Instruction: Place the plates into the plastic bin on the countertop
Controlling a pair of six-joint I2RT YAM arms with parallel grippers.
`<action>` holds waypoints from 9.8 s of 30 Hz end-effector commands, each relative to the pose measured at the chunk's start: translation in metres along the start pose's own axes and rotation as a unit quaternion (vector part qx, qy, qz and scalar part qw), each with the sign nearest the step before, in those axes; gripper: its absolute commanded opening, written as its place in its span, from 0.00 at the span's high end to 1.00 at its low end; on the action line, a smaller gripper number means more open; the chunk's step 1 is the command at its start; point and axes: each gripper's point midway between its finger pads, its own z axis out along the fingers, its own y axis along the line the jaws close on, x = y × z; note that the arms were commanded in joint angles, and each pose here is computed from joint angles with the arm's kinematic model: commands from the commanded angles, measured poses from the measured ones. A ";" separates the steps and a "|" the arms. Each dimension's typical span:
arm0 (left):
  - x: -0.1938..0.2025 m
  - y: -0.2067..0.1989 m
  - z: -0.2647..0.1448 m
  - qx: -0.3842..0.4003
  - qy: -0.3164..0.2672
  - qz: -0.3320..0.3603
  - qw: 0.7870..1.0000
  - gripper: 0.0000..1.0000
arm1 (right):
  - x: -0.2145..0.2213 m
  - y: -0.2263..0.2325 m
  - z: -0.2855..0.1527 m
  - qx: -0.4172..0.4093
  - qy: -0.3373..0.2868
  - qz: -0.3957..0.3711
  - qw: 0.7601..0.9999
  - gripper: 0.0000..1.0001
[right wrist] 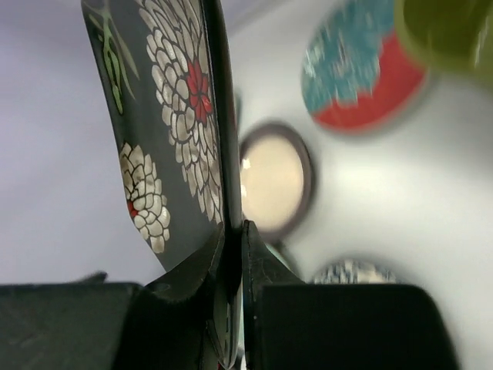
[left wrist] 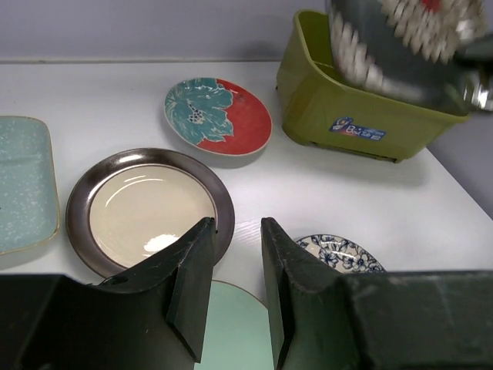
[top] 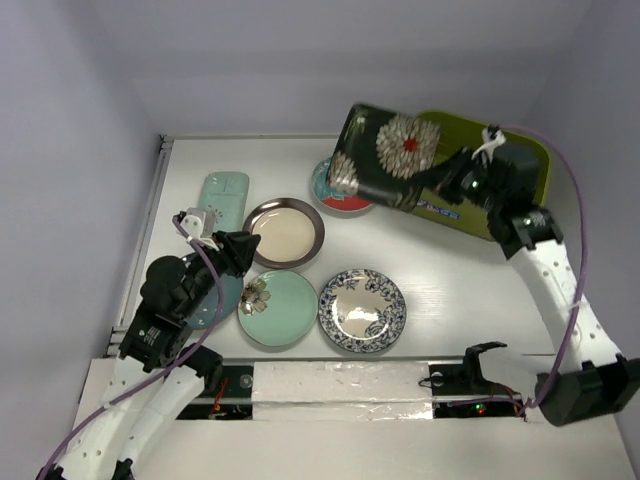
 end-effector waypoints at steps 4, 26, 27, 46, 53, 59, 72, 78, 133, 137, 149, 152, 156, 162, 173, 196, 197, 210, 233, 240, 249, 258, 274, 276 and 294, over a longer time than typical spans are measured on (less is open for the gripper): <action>-0.032 -0.009 -0.011 0.010 -0.048 0.007 0.999 0.72 | -0.139 0.042 -0.010 -0.050 -0.153 -0.108 0.981 1.00; -0.033 -0.013 -0.014 0.014 -0.052 0.007 0.999 0.72 | -0.235 -0.181 0.045 0.128 -0.109 -0.031 0.985 1.00; -0.033 -0.013 -0.014 0.015 -0.051 0.007 0.999 0.72 | -0.230 -0.194 0.049 0.144 -0.095 -0.029 0.985 1.00; -0.032 -0.013 -0.012 0.016 -0.048 0.007 0.999 0.72 | -0.181 -0.317 0.066 0.297 -0.028 0.022 0.954 0.83; -0.032 -0.014 -0.013 0.019 -0.050 0.007 0.999 0.72 | -0.191 -0.315 0.045 0.333 -0.073 0.007 0.940 0.33; -0.032 -0.014 -0.013 0.019 -0.049 0.007 0.999 0.72 | -0.225 -0.250 0.011 0.289 -0.168 -0.028 0.942 0.12; -0.033 -0.015 -0.013 0.020 -0.050 0.006 0.999 0.72 | -0.014 -0.103 0.010 0.047 -0.050 -0.102 0.992 1.00; -0.034 -0.017 -0.015 0.025 -0.055 0.006 0.998 0.72 | 0.124 -0.138 0.010 0.051 0.110 -0.044 0.992 1.00; -0.038 -0.019 -0.023 0.030 -0.066 0.006 0.997 0.72 | -0.103 0.037 -0.033 -0.036 -0.184 -0.073 0.980 1.00; -0.039 -0.017 -0.025 0.025 -0.071 0.004 0.997 0.71 | -0.164 0.010 -0.021 -0.004 -0.231 -0.057 0.971 1.00; -0.039 -0.016 -0.024 0.024 -0.068 0.004 0.997 0.71 | -0.233 -0.112 -0.001 0.105 -0.260 0.006 0.960 1.00; -0.039 -0.017 -0.024 0.024 -0.068 0.005 0.997 0.71 | -0.230 -0.153 0.011 0.147 -0.248 0.024 0.957 1.00; -0.038 -0.017 -0.023 0.024 -0.067 0.004 0.997 0.71 | -0.214 -0.199 0.026 0.187 -0.230 0.051 0.954 1.00; -0.037 -0.016 -0.023 0.023 -0.064 0.004 0.998 0.71 | -0.189 -0.253 0.039 0.238 -0.206 0.082 0.946 1.00; -0.038 -0.018 -0.025 0.028 -0.069 0.004 0.997 0.71 | -0.159 -0.301 0.039 0.314 -0.179 0.098 0.927 0.66; -0.040 -0.009 -0.023 0.002 -0.072 -0.004 0.997 1.00 | 0.084 -0.047 0.056 -0.028 0.066 -0.150 0.986 1.00; -0.040 -0.008 -0.023 0.000 -0.072 -0.004 0.997 1.00 | 0.108 -0.044 0.059 -0.041 0.100 -0.148 0.983 0.98; -0.040 -0.008 -0.024 -0.001 -0.074 -0.005 0.997 0.82 | 0.326 -0.045 0.102 -0.119 0.345 -0.103 0.925 0.35; -0.043 -0.010 -0.027 0.004 -0.081 -0.004 0.997 0.78 | 0.310 -0.051 0.056 -0.079 0.320 -0.102 0.938 1.00; -0.042 -0.011 -0.026 0.007 -0.079 -0.003 0.997 0.77 | 0.096 0.013 0.037 -0.083 0.038 -0.094 0.991 1.00; -0.043 -0.010 -0.031 0.006 -0.083 -0.005 0.997 0.77 | -0.131 -0.052 0.013 0.062 -0.242 -0.027 0.968 1.00; -0.042 -0.012 -0.030 0.011 -0.081 -0.003 0.997 0.77 | -0.206 -0.165 0.003 0.170 -0.280 0.027 0.944 1.00; -0.044 -0.013 -0.033 0.014 -0.086 -0.004 0.996 0.77 | -0.164 -0.258 0.017 0.296 -0.219 0.058 0.928 0.56; -0.045 -0.013 -0.033 0.014 -0.088 -0.004 0.996 0.77 | -0.163 -0.257 0.011 0.302 -0.220 0.050 0.926 0.48; -0.046 -0.009 -0.031 0.001 -0.089 -0.007 0.996 1.00 | -0.006 -0.041 0.058 0.008 -0.124 -0.038 0.992 1.00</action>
